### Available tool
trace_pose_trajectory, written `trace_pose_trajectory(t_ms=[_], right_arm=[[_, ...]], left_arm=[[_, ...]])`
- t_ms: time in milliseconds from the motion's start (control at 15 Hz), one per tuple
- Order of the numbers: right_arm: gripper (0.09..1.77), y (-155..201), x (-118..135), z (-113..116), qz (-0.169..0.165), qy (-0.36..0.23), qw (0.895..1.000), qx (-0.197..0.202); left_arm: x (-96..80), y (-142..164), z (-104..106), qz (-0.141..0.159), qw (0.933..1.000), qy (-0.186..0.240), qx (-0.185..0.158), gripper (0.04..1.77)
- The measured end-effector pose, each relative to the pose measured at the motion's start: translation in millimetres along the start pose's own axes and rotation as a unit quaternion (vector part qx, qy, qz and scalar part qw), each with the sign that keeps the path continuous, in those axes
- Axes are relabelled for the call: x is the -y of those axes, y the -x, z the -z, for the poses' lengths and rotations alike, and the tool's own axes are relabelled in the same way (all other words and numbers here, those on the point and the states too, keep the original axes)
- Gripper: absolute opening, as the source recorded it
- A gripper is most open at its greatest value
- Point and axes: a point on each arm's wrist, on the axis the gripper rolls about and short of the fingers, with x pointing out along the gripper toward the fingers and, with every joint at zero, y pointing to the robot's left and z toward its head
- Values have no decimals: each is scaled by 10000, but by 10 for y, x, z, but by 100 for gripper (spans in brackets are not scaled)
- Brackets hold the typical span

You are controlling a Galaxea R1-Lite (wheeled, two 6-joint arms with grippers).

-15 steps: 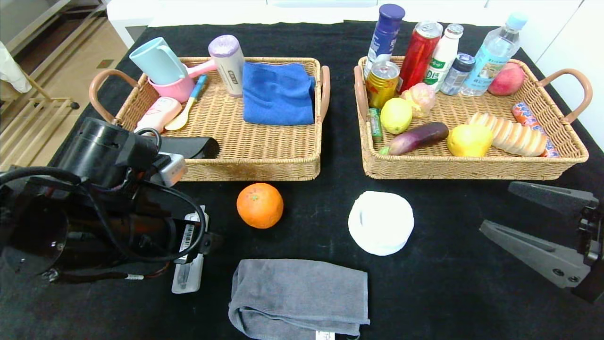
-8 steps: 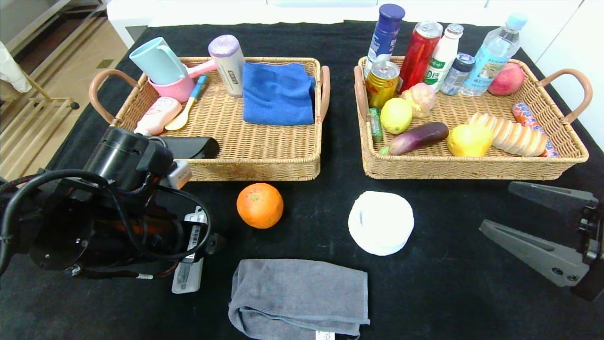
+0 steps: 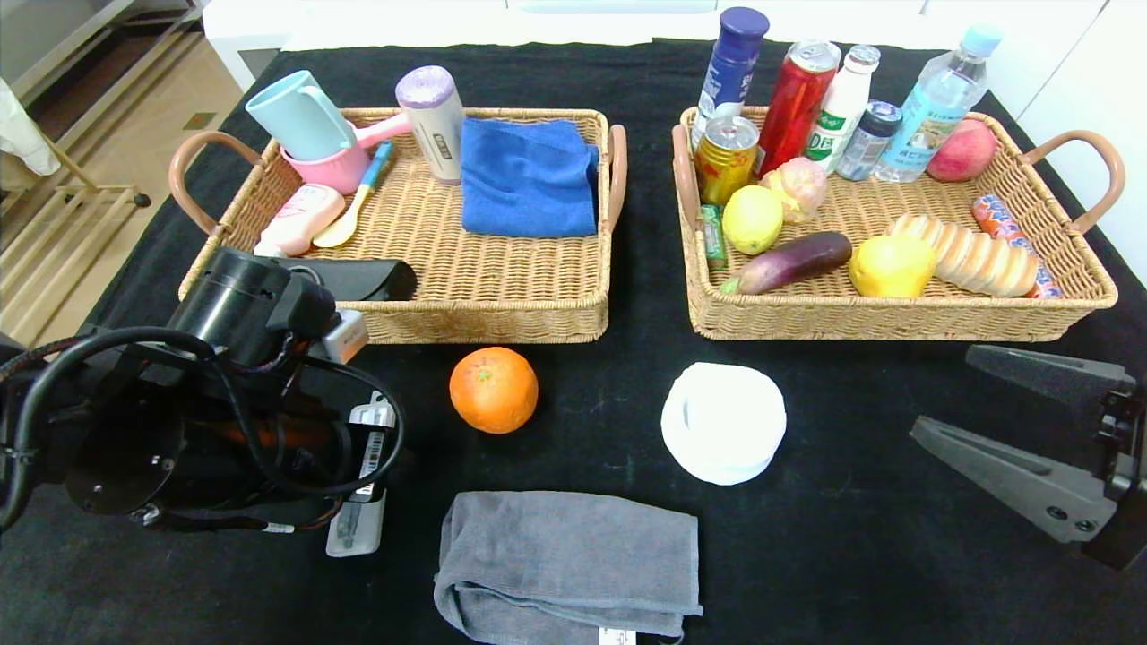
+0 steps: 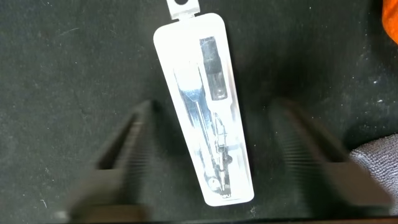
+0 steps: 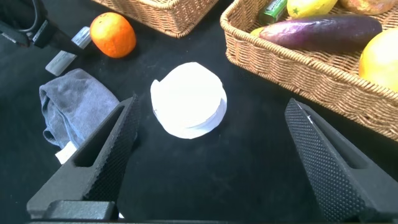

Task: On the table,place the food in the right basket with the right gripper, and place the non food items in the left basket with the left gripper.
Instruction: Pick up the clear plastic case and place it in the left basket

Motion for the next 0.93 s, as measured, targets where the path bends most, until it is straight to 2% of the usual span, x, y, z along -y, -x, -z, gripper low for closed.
trace_pose_trajectory(t_ms=[133,267,333,933], right_arm=[[170,-2,2,3,2,-6,10000,-8],[170,-6,3,9,1,-13,10000,-24],[170,-6,3,10,2,-14,10000,-27],[171,-17,7,23,-1,-29,10000,-60]], left_arm=[[-2,-1,0,3,10000,-4,-3,102],[-2,-2,-2,2,10000,-4,-1,82],[-2,-2,-1,2,10000,-5,-2,65],[11,-34,-1,-5,10000,-18,-31,63]])
